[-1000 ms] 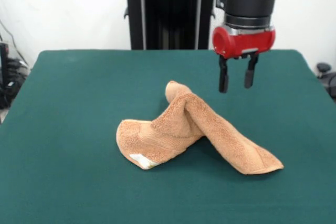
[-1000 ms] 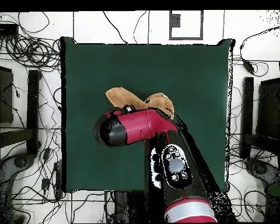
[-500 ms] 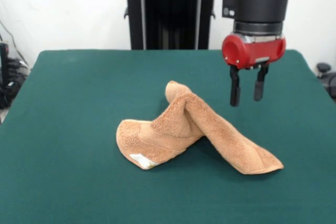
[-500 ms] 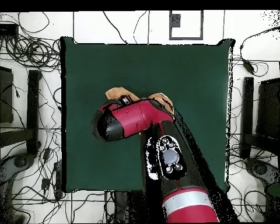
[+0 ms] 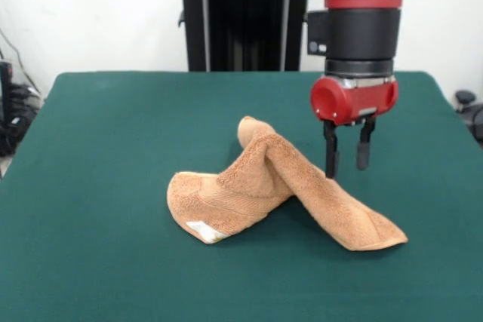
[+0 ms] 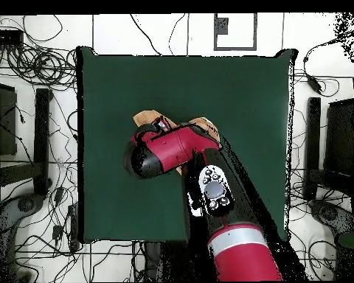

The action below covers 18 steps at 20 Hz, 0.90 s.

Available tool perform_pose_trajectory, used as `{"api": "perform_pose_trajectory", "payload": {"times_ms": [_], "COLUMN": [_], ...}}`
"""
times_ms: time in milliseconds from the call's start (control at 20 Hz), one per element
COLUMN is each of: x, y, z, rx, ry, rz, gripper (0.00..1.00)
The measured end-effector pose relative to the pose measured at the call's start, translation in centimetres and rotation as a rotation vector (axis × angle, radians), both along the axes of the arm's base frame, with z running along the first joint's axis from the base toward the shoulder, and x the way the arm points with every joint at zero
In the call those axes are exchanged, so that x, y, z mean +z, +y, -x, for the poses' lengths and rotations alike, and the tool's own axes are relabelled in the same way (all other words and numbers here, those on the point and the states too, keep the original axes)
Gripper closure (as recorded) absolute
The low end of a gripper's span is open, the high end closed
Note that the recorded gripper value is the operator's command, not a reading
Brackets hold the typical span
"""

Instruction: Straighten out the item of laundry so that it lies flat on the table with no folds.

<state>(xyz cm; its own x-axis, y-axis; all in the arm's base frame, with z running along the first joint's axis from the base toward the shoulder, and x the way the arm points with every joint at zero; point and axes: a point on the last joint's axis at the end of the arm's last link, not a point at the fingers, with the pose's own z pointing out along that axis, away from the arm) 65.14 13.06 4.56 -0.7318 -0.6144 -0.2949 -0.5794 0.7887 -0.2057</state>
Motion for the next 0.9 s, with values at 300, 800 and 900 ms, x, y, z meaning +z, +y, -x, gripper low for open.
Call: {"api": "perform_pose_trajectory", "payload": {"times_ms": [300,800,900], "x": [-1.5,-3.1,-3.2], "y": [0.1,0.4,0.5], "z": [0.3,1.0,1.2], "rx": [0.056,0.098,0.108], "ry": [-0.04,-0.042,-0.043], "rz": [-0.003,0.014,0.02], "gripper": [0.0,0.0,0.0]}}
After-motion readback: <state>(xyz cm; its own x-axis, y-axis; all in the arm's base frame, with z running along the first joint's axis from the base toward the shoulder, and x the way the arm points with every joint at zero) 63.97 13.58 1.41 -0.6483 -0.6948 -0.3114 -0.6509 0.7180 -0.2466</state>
